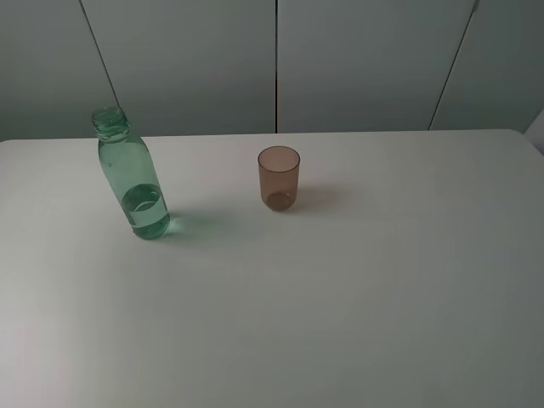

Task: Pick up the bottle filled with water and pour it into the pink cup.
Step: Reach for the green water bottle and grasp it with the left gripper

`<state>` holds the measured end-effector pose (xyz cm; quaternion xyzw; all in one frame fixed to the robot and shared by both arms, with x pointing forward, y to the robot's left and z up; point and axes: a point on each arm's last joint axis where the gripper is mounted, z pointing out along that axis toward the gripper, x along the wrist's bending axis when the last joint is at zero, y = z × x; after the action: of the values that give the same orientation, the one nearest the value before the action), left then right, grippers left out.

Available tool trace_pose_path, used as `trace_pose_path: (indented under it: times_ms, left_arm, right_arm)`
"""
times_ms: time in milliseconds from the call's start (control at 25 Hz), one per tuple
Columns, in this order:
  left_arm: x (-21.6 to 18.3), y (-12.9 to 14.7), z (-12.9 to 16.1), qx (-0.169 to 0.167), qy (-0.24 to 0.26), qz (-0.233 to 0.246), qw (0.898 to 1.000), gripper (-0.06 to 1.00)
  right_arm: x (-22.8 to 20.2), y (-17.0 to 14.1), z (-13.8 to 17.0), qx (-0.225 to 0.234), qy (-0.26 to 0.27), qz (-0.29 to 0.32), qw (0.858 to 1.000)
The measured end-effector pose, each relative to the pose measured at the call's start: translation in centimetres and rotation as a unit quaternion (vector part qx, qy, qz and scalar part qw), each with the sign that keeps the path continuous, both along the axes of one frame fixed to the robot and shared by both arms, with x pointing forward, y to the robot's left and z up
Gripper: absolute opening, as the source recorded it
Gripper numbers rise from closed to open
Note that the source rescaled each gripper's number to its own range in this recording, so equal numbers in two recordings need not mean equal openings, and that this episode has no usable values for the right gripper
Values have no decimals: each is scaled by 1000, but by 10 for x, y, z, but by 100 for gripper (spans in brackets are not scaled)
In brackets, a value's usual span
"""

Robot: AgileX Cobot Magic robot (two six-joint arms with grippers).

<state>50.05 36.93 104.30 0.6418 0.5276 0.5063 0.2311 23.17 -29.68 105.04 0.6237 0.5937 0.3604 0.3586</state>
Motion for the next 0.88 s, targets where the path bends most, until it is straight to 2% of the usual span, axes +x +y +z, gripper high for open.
trace_pose_path:
  times_ms: [240, 400, 480, 560, 640, 680, 760, 880]
  left_arm:
    - [11, 0, -35, 76, 65, -60, 993, 34]
    - [10, -3, -54, 103, 58, -96, 988, 35]
    - [9, -6, -61, 116, 46, -126, 984, 32]
    - [7, -8, -67, 114, 34, -162, 980, 19]
    - [5, -7, -71, 87, 26, -192, 977, 3]
    - [3, -6, -70, 76, 22, -210, 975, 0]
    - [-2, -5, -70, 52, 15, -246, 968, 4]
    - [-9, -5, -72, 15, 16, -297, 955, 24]
  right_arm:
    - [0, 0, 0, 0, 0, 0, 1000]
    - [0, 0, 0, 0, 0, 0, 1000]
    - [0, 0, 0, 0, 0, 0, 1000]
    - [0, 0, 0, 0, 0, 0, 1000]
    - [0, 0, 0, 0, 0, 0, 1000]
    - [0, 0, 0, 0, 0, 0, 1000]
    - [0, 0, 0, 0, 0, 0, 1000]
    - [0, 0, 0, 0, 0, 0, 1000]
